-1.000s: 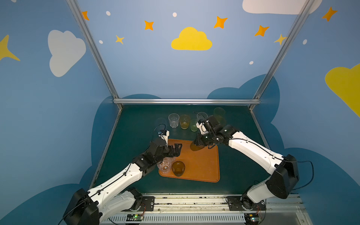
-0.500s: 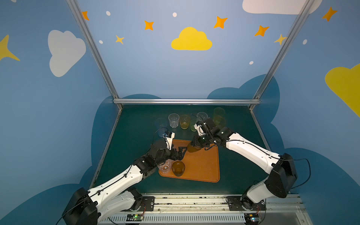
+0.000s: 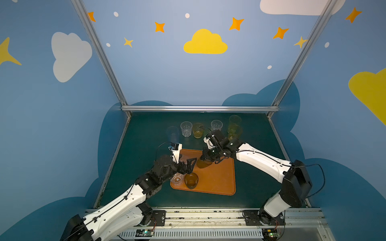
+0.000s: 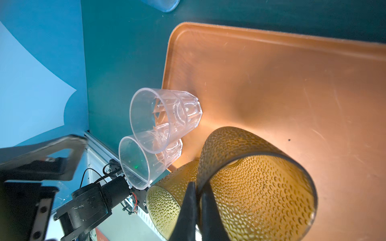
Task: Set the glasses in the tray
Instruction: 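Carry the dimpled amber glass with the right gripper over the tray, then lower the amber glass onto the tray beside the other dimpled glass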
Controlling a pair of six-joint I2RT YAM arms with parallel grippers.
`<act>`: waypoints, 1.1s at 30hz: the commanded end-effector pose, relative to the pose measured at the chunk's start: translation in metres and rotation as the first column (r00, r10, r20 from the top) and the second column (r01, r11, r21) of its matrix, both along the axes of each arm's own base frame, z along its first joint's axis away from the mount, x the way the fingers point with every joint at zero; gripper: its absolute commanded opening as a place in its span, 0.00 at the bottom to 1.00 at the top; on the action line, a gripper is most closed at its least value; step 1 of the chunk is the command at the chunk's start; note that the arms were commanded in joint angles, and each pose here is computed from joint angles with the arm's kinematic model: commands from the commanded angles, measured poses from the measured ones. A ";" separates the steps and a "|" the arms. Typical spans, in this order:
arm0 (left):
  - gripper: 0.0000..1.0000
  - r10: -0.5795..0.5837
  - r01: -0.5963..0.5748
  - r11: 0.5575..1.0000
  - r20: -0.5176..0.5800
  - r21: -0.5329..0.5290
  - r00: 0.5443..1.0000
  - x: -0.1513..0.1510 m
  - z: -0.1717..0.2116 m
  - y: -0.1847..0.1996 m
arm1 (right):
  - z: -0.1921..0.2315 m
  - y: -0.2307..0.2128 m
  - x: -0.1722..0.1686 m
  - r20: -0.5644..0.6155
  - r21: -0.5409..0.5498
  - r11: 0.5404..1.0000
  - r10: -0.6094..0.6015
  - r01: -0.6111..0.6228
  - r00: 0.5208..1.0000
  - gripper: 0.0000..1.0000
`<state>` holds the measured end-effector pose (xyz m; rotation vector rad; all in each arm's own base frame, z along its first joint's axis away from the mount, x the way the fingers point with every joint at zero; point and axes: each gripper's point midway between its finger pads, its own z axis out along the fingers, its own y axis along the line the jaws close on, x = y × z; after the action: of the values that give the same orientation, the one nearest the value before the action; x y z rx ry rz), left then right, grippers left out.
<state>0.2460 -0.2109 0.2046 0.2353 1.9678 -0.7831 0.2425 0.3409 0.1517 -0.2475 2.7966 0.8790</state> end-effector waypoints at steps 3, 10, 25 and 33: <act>1.00 0.020 -0.020 1.000 0.030 0.003 0.999 -0.003 -0.002 0.007 | -0.009 0.012 -0.003 -0.032 0.016 1.000 0.007 -0.007 0.999 0.00; 1.00 0.038 -0.038 0.999 0.017 0.027 0.999 -0.001 -0.006 0.010 | -0.021 0.021 -0.005 -0.075 0.012 1.000 0.015 -0.014 0.997 0.00; 1.00 0.052 -0.052 0.998 0.011 0.026 0.999 0.000 -0.007 0.011 | -0.036 0.039 -0.018 -0.131 -0.016 0.997 0.070 -0.073 0.989 0.00; 1.00 0.057 -0.057 0.998 0.011 0.030 0.998 0.000 -0.008 0.012 | -0.036 0.041 -0.019 -0.130 -0.023 0.996 0.084 -0.088 0.988 0.09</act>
<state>0.2450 -0.2005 0.1949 0.2058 1.9765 -0.7294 0.2246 0.3790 0.1102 -0.3050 2.9410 0.9036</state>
